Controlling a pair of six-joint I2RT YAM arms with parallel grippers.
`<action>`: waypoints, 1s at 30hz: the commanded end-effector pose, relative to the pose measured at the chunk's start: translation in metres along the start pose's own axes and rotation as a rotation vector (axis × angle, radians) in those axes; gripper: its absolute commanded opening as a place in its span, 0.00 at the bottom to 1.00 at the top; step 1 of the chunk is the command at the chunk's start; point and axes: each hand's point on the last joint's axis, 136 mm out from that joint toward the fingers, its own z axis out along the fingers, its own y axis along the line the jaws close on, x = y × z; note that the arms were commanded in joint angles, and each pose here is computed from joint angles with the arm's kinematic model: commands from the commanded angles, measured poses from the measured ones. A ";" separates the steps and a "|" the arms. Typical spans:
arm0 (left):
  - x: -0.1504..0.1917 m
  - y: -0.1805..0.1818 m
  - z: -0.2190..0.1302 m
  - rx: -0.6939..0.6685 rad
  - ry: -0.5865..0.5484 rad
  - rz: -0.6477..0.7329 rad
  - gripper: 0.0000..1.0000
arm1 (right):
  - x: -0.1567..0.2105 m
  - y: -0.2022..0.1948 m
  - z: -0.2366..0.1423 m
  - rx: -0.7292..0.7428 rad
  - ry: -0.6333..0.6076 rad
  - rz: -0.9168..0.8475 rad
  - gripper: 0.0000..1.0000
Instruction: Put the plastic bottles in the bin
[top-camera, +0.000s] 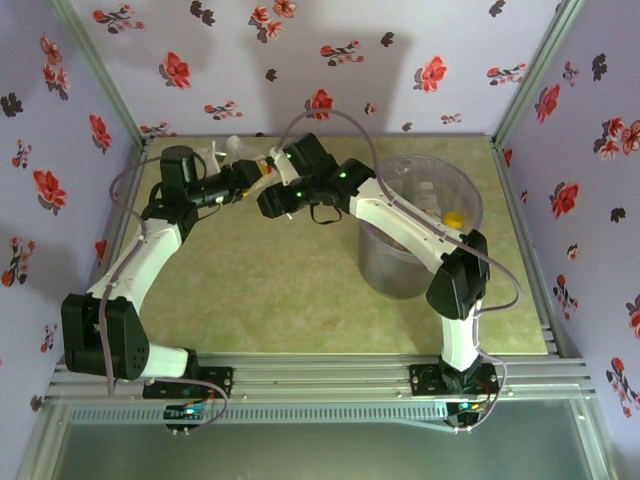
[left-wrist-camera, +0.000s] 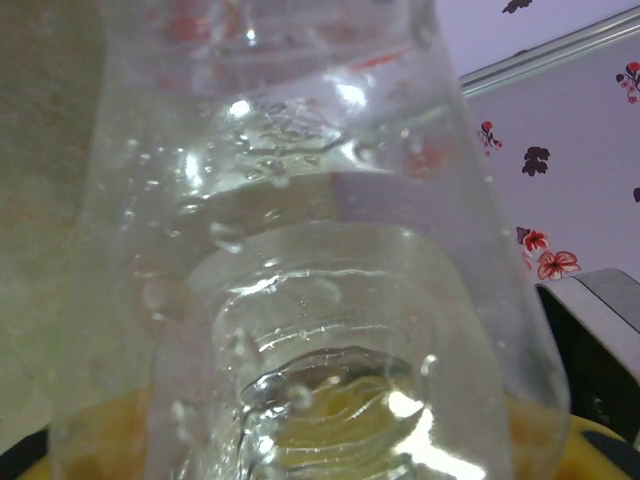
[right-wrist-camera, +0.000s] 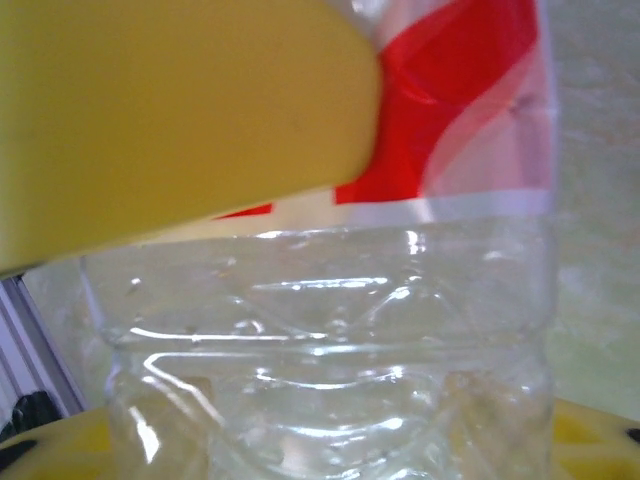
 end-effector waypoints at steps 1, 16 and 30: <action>-0.007 -0.013 0.001 0.047 -0.013 0.034 0.19 | -0.011 0.007 -0.010 0.003 -0.038 -0.012 0.55; -0.012 0.018 -0.066 -0.072 -0.124 -0.006 1.00 | -0.041 -0.016 -0.050 0.113 -0.161 -0.014 0.38; -0.007 0.023 -0.033 -0.003 -0.099 -0.004 0.99 | -0.010 -0.098 -0.266 0.595 -0.387 0.043 0.35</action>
